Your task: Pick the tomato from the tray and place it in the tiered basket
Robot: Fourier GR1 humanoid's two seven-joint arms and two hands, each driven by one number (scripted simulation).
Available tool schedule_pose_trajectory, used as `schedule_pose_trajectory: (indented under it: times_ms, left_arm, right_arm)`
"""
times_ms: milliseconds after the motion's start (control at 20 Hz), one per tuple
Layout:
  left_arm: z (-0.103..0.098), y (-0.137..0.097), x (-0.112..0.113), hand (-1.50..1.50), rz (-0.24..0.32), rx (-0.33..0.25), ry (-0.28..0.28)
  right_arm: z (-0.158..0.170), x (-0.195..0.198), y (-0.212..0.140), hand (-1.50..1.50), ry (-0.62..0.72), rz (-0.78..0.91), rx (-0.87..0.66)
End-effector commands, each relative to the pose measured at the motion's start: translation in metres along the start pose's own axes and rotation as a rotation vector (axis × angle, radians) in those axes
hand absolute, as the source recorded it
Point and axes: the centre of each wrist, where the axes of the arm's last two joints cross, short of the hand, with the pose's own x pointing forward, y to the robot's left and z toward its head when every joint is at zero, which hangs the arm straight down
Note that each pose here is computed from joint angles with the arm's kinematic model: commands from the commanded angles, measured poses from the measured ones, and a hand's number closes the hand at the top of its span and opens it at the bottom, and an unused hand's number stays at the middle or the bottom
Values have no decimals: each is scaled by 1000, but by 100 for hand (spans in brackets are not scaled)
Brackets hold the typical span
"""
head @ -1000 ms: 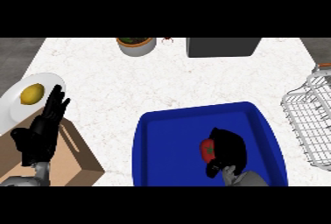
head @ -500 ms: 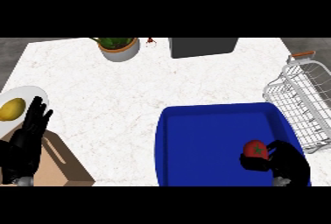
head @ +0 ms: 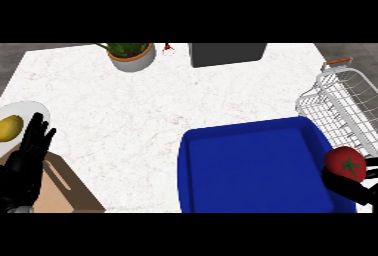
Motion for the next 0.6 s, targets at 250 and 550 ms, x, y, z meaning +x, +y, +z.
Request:
schedule_pose_trajectory:
  times_ms: [250, 550]
  left_arm:
    - [26, -34, -43, 0, 25, -97, 177]
    - [24, -46, -42, 0, 31, -131, 173]
  right_arm:
    - [37, 0, -93, 150, 7, -59, -334]
    - [45, 3, -117, 150, 60, -77, -384]
